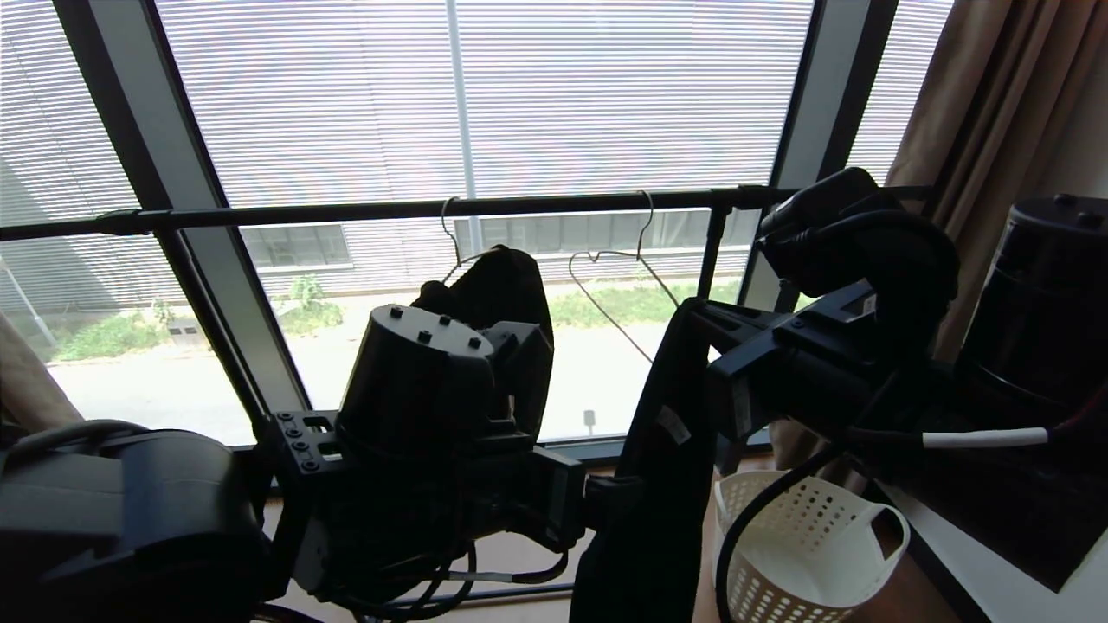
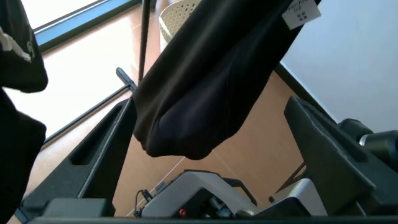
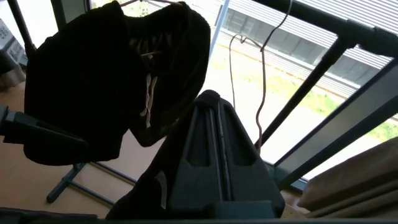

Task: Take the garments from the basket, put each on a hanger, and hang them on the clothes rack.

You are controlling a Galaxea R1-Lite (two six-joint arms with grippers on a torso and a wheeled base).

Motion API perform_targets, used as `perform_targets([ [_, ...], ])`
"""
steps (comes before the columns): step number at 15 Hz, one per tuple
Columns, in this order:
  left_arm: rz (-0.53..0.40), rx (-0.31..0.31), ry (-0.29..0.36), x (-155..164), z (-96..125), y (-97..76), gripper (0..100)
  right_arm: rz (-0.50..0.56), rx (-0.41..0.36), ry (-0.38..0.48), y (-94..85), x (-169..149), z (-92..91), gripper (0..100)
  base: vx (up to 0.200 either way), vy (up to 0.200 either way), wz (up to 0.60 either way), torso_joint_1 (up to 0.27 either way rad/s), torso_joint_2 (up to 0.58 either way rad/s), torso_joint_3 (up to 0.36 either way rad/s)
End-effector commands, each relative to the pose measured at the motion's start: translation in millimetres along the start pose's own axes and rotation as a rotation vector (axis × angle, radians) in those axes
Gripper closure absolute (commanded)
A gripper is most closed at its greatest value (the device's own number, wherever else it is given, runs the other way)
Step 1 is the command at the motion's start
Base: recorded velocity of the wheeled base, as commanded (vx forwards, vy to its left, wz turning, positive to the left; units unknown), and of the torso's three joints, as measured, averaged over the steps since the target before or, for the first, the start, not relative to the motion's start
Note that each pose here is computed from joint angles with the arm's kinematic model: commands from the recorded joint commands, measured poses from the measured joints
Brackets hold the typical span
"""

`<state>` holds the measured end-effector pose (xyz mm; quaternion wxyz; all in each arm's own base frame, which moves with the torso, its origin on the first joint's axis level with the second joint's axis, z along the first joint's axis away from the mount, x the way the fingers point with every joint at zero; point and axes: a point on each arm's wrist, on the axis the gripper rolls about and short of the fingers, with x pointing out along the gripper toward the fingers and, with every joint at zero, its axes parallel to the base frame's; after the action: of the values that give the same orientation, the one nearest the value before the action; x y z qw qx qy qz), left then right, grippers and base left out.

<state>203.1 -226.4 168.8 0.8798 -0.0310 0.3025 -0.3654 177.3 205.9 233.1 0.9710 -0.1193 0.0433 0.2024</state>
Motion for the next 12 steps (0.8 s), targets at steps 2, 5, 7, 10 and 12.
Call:
perform_targets([
  [2,-0.023,0.017,0.027,29,2,-10.9,0,-0.001,-0.002,0.0,4.0,2,0.1,100,0.0,0.0,0.0,0.0,0.0,0.0],
  [5,-0.021,0.018,0.036,44,2,-13.1,0,-0.005,-0.003,0.005,2.7,-1,-3.2,100,0.0,0.0,0.0,0.0,0.0,0.0],
  [7,-0.008,0.011,0.042,50,2,-9.2,0,-0.004,-0.001,0.0,1.3,-4,-2.8,100,0.0,0.0,0.0,0.0,0.0,0.0],
  [10,0.047,-0.02,0.047,60,5,12.6,0,-0.001,-0.002,0.001,-4.3,-17,-7.2,100,0.0,0.0,0.0,0.0,0.0,0.0],
  [12,0.071,-0.033,0.057,60,3,21.8,0,-0.002,0.001,-0.004,-6.7,-21,-6.7,100,0.0,0.0,0.0,0.0,0.0,0.0],
])
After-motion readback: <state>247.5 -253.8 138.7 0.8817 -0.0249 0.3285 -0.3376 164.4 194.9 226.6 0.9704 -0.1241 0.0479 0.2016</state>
